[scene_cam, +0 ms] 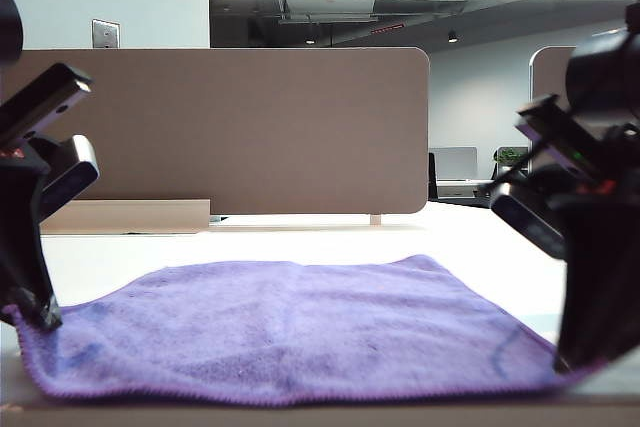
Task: Fold the bottom of the cloth upward, then fold it vertically to form a square shape.
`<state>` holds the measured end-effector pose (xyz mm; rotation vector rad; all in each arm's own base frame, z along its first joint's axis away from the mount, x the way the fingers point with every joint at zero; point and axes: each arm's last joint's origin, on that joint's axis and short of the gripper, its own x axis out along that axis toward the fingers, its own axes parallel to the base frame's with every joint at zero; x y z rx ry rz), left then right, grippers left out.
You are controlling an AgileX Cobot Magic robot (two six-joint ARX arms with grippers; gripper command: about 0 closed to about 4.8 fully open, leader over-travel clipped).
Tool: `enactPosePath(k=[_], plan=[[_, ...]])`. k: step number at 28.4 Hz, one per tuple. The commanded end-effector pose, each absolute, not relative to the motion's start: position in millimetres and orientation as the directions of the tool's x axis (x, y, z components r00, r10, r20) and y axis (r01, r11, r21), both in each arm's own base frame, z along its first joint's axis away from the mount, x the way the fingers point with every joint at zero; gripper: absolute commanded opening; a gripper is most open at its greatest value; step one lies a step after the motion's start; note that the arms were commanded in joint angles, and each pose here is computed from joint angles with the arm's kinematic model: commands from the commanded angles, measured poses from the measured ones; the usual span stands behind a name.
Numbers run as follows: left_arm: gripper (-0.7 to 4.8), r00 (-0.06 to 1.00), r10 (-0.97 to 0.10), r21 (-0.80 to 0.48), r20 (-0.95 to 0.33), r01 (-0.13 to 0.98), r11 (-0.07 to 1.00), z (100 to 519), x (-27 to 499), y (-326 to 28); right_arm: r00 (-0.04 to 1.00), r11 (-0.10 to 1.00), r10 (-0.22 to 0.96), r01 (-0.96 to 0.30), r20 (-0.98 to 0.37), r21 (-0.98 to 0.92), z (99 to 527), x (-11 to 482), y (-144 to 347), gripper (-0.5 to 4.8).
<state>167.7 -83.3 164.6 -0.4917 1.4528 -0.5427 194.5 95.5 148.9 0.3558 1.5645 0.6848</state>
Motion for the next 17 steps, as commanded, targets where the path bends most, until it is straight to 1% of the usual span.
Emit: enactPosePath(k=[1,5,8,13,14,17], plan=[[-0.05,0.028,-0.611,-0.609,-0.791,0.064,0.791,167.6,162.0,-88.8,-0.127,0.765,0.601,-0.193,-0.789,0.614,146.3,184.0,94.6,-0.02],[-0.05,0.034,-0.596,-0.591,-0.802,0.097,0.801,171.7,155.1,-97.0,-0.11,0.761,0.606,-0.208,-0.788,0.614,149.3,176.0,91.8,-0.01],[-0.05,0.04,-0.603,-0.596,-0.797,0.112,0.795,175.4,151.6,-100.0,-0.075,0.753,0.622,-0.218,-0.78,0.621,156.5,174.9,91.3,-0.01],[-0.05,0.104,-0.637,-0.623,-0.764,0.136,0.77,184.3,152.4,-100.4,-0.047,0.732,0.65,-0.23,-0.758,0.642,162.0,175.4,92.1,-0.01],[-0.05,0.132,-0.642,-0.626,-0.755,0.144,0.767,187.0,153.1,-100.5,-0.038,0.714,0.671,-0.237,-0.741,0.659,163.3,177.0,93.3,-0.01],[-0.05,0.19,-0.627,-0.61,-0.755,0.145,0.779,190.0,155.1,-100.2,-0.016,0.69,0.702,-0.232,-0.712,0.686,165.4,180.9,95.5,-0.01]])
